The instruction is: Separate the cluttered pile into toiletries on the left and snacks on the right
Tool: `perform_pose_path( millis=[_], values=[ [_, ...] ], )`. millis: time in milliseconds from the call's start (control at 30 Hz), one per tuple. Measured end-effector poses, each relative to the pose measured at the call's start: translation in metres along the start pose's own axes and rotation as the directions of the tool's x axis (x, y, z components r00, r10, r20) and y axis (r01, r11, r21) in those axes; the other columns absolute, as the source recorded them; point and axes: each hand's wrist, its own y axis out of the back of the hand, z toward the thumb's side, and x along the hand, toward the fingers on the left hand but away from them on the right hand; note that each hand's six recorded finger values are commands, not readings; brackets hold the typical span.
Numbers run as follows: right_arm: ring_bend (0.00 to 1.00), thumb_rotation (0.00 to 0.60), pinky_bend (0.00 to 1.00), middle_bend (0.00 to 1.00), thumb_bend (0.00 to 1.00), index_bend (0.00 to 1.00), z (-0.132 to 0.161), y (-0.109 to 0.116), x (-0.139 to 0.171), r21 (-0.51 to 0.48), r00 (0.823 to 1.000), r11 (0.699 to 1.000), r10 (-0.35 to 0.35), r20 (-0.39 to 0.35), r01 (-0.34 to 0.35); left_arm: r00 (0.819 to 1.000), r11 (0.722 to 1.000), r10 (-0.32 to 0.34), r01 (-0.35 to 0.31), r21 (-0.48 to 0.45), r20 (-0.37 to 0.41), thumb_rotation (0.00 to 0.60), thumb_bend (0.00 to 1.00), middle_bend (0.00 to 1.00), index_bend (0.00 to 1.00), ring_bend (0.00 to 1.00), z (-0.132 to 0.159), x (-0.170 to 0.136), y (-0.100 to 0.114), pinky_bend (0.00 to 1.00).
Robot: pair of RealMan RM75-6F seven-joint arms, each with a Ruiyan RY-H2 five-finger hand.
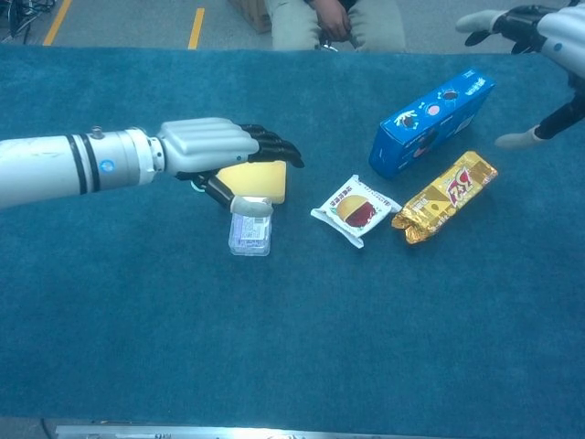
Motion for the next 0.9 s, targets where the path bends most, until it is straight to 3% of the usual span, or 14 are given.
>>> perform_pose_path(
  millis=[367, 533, 900],
  values=[
    [0.12, 0.6, 0.25, 0.2, 0.0, 0.08, -0.001, -0.009, 0.001, -0.018, 1.0, 1.0, 0.025, 0.008, -0.025, 0.996, 0.997, -0.081, 0.081, 0.007, -0.048, 0.085, 0.18, 0.06, 0.13, 0.01, -0.012, 0.012, -0.032, 0.04],
    [0.12, 0.6, 0.25, 0.2, 0.0, 0.08, 0.0, -0.01, 0.001, -0.025, 1.0, 0.999, 0.025, 0.009, -0.025, 0.995, 0.997, -0.081, 0.08, -0.011, -0.066, 0.084, 0.19, 0.1, 0.16, 0.01, -0.018, 0.01, -0.039, 0.04],
    [0.12, 0.6, 0.25, 0.2, 0.0, 0.08, 0.003, -0.009, 0.003, -0.036, 1.0, 0.999, 0.024, 0.011, -0.024, 0.988, 0.995, -0.097, 0.097, -0.006, -0.119, 0.083, 0.19, 0.13, 0.17, 0.01, -0.04, -0.025, -0.048, 0.04]
  ],
)
